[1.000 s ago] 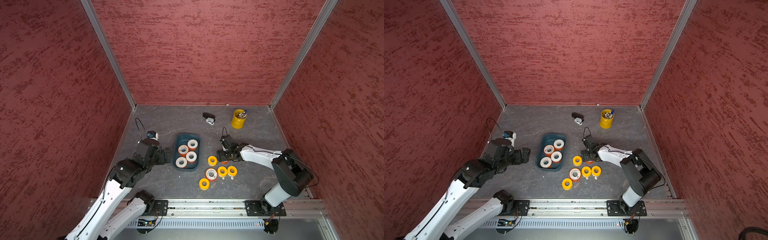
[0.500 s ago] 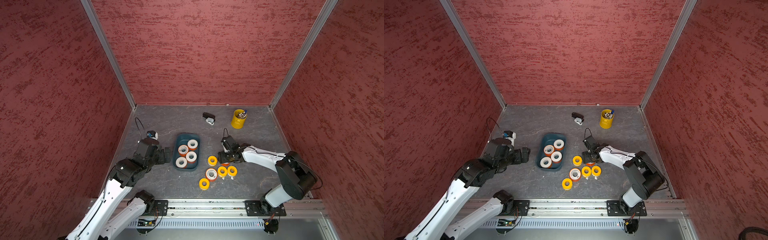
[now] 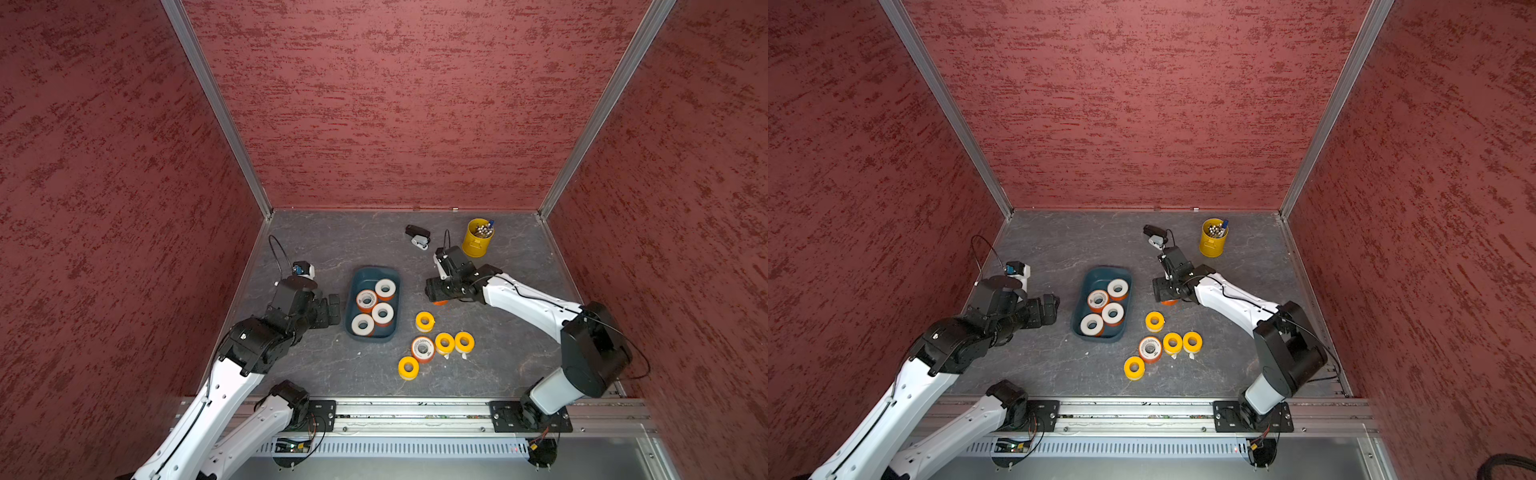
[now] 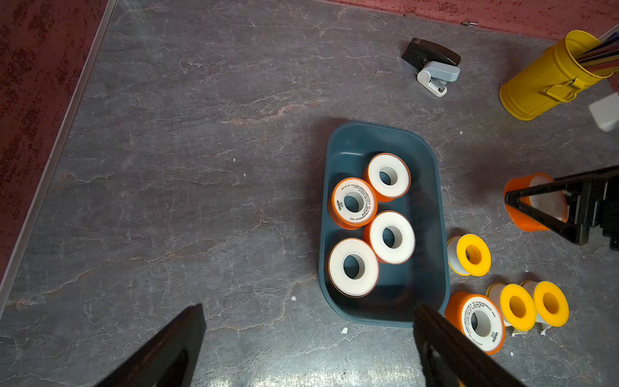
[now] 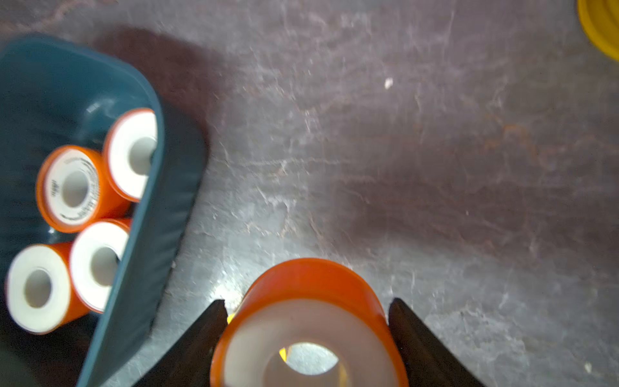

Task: Put the sealing tape into the storage box
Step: Place the sealing tape in the storage box.

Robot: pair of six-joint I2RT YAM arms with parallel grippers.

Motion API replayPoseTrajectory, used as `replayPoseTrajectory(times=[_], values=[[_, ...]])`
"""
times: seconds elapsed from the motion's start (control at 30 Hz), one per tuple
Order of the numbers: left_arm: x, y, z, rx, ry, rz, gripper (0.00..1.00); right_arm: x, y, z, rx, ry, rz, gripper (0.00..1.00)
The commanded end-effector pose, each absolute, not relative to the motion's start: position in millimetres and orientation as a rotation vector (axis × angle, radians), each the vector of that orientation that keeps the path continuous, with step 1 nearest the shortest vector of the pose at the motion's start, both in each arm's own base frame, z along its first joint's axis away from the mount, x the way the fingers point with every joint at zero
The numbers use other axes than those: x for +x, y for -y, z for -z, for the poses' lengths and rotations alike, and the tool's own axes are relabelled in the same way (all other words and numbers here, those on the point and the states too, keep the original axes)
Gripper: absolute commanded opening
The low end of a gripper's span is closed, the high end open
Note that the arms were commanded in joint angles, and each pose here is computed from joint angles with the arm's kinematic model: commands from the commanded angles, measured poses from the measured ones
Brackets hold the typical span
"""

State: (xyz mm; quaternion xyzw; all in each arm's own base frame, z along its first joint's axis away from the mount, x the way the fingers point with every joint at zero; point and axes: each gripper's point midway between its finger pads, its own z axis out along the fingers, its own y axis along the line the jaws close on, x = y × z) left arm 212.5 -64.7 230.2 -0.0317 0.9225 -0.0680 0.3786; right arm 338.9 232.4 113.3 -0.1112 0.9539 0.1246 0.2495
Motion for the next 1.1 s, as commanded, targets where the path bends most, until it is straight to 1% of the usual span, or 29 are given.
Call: replayPoseTrajectory(times=[0.0, 0.23, 0.47, 0.67, 1.07], values=[[213.7, 62.0, -232.2, -0.094, -2.336, 0.171, 1.00, 342.3, -257.0, -121.2, -0.385, -2.600, -0.370, 0.65], [213.8, 60.9, -232.1, -0.099, -2.336, 0.165, 1.00, 357.6, -316.1, -144.0, -0.497, -2.547, -0.441, 0.65], [214.1, 60.6, -231.9, -0.100, -2.336, 0.161, 1.00, 363.1, -364.3, -147.1, -0.612, -2.535, -0.457, 0.65], [214.4, 60.6, -231.7, -0.101, -2.337, 0.161, 1.00, 376.1, -384.4, -134.9, -0.639, -2.547, -0.458, 0.64], [214.9, 60.0, -230.2, -0.105, -2.343, 0.153, 1.00, 386.6, -396.0, -101.1, -0.686, -2.598, -0.388, 0.65]])
